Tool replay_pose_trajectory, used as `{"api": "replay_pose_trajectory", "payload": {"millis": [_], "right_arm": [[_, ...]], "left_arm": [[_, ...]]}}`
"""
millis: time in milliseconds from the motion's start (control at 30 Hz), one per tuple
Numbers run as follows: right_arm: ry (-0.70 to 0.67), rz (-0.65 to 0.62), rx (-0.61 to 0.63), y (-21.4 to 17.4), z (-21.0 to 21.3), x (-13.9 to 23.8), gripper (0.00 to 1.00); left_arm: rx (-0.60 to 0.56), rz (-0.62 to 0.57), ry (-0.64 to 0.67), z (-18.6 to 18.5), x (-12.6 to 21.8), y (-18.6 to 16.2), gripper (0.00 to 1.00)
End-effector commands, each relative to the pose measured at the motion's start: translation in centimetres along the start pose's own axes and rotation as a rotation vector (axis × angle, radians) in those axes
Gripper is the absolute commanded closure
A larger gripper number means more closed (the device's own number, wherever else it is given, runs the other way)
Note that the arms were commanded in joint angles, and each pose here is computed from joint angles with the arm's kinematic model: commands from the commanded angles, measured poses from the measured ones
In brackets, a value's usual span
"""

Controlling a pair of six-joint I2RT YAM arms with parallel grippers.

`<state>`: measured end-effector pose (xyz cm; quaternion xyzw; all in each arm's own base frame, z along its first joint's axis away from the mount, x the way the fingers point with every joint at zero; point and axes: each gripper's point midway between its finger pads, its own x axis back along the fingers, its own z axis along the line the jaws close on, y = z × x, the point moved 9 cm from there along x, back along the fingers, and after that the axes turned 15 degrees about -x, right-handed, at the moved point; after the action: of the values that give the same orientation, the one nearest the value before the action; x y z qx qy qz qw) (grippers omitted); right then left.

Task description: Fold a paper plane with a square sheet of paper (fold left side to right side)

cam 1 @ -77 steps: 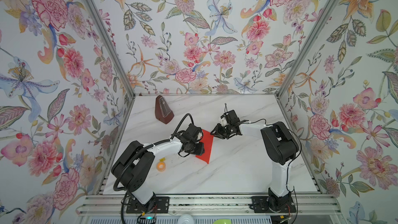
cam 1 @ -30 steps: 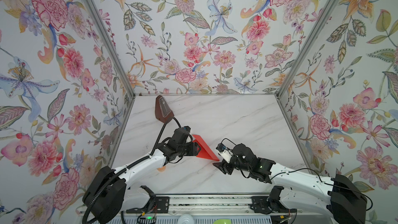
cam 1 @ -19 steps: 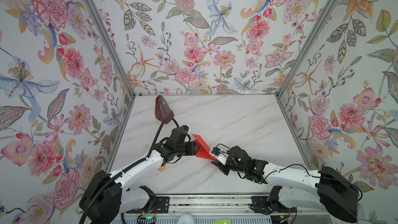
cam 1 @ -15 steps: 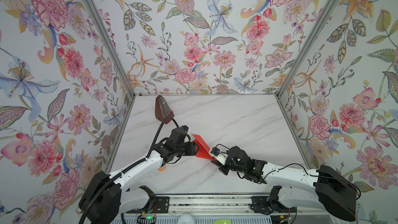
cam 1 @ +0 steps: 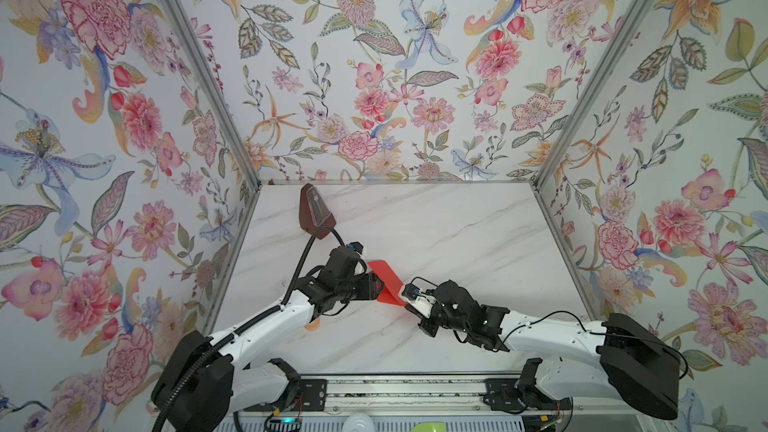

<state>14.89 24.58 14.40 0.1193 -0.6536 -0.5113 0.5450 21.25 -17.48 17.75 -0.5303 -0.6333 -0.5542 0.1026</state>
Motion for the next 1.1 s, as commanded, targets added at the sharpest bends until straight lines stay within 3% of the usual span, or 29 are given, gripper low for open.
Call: {"api": "replay_pose_trajectory", "payload": {"millis": [0, 200, 600, 800, 1067], "right_arm": [[0.03, 0.043, -0.021, 0.3, 0.5, -0.6, 1.0], [0.086, 0.112, -0.075, -0.1, 1.3, -1.8, 1.0], [0.202, 0.255, -0.225, -0.1, 3.8, -4.6, 1.0], [0.248, 0.253, -0.274, 0.7, 5.5, -4.6, 1.0], [0.269, 0.22, -0.315, 1.4, 6.0, -4.2, 1.0]], "left_arm": [[0.002, 0.006, -0.001, 0.4, 0.0, -0.5, 0.43], [-0.009, 0.004, -0.015, 0.2, -0.2, -0.1, 0.46], [-0.076, 0.104, -0.01, 0.6, -3.6, 0.4, 0.73], [-0.097, 0.16, -0.046, 0.5, -5.2, 0.4, 0.82], [-0.119, 0.17, -0.084, 0.4, -5.7, 0.0, 0.83]]}}
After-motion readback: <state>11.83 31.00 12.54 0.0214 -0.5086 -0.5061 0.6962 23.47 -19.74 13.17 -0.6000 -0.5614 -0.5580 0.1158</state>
